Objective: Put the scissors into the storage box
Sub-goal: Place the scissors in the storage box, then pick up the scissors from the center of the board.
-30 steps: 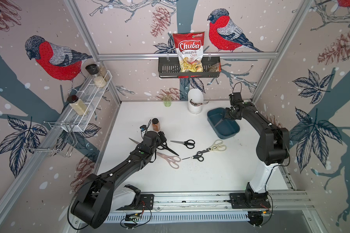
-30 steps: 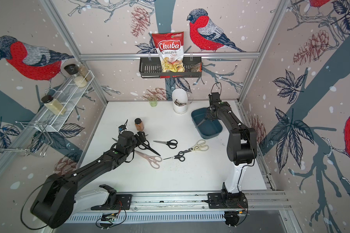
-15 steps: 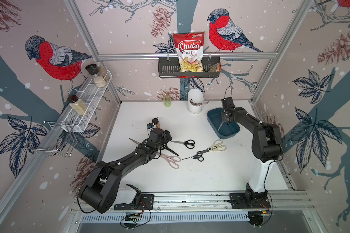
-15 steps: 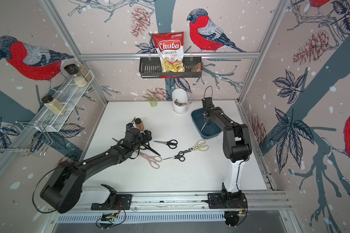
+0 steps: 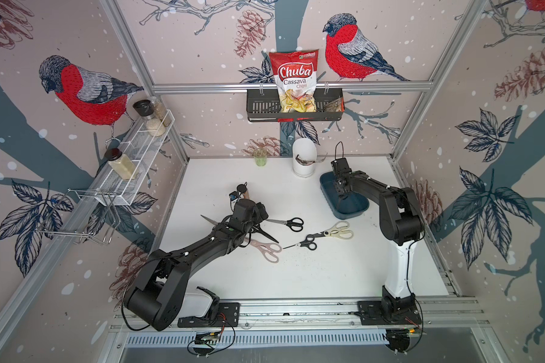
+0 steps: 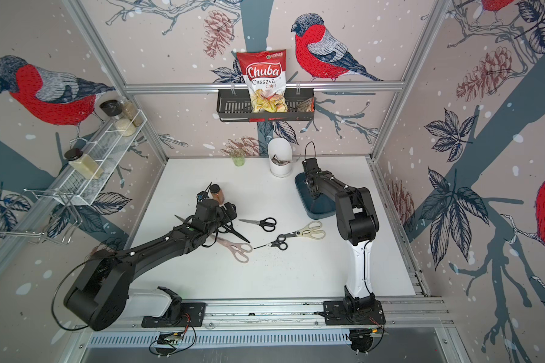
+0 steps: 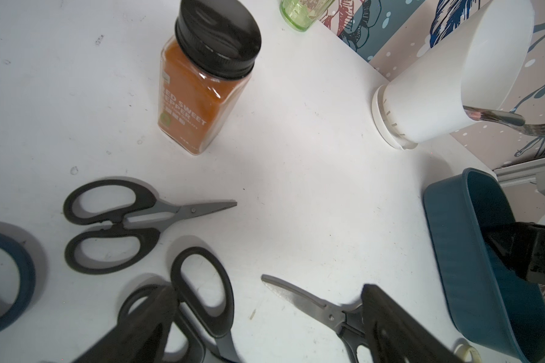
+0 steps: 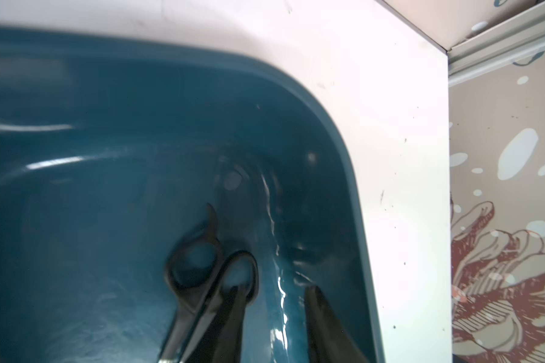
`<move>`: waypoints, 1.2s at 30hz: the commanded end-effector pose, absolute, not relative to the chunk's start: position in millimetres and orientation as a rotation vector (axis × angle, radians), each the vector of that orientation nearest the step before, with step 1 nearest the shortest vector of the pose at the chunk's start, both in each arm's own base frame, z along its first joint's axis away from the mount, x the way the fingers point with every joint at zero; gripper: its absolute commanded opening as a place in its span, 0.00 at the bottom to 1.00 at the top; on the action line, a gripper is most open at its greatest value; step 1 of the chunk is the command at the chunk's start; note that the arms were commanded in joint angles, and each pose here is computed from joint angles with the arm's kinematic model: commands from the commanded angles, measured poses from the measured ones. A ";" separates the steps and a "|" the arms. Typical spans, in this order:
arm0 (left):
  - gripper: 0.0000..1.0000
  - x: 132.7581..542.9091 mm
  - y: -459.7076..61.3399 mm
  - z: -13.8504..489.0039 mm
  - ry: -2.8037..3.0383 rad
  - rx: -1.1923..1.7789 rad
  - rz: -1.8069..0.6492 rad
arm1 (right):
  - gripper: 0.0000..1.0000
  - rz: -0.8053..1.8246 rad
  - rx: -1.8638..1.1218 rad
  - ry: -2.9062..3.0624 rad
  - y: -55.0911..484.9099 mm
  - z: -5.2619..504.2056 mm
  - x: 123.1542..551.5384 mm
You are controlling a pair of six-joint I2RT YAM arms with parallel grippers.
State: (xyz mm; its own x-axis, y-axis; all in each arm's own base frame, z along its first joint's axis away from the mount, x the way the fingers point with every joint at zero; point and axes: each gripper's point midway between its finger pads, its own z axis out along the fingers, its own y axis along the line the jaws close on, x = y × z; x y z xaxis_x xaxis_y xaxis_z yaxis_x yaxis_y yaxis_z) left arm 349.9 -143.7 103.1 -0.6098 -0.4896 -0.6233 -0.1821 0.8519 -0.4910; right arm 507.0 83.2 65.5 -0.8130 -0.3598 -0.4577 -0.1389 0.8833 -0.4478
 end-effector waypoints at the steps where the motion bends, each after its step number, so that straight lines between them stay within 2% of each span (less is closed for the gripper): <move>1: 0.96 351.4 -143.0 107.8 2.208 -0.483 -0.478 | 0.44 -0.431 -0.277 2.487 89.1 87.9 508.9; 9: 0.96 355.9 -146.1 114.8 2.199 -0.448 -0.476 | 0.44 -0.177 -0.035 2.528 111.0 136.3 479.9; 14: 0.96 360.5 -153.8 119.9 2.213 -0.382 -0.481 | 0.44 0.089 -0.001 2.597 150.3 136.5 436.2; 21: 0.96 360.0 -167.0 115.4 2.267 -0.322 -0.525 | 0.45 0.131 -0.134 2.715 172.1 115.1 359.6; 27: 0.96 354.9 -171.0 107.8 2.297 -0.327 -0.545 | 0.60 0.284 -0.107 2.788 166.5 85.7 297.4; 31: 0.96 353.0 -175.2 103.6 2.309 -0.333 -0.556 | 0.61 0.347 0.007 2.812 157.8 67.8 282.1; 36: 0.96 352.1 -184.7 100.6 2.323 -0.321 -0.568 | 0.54 0.217 0.202 2.832 138.4 51.7 294.7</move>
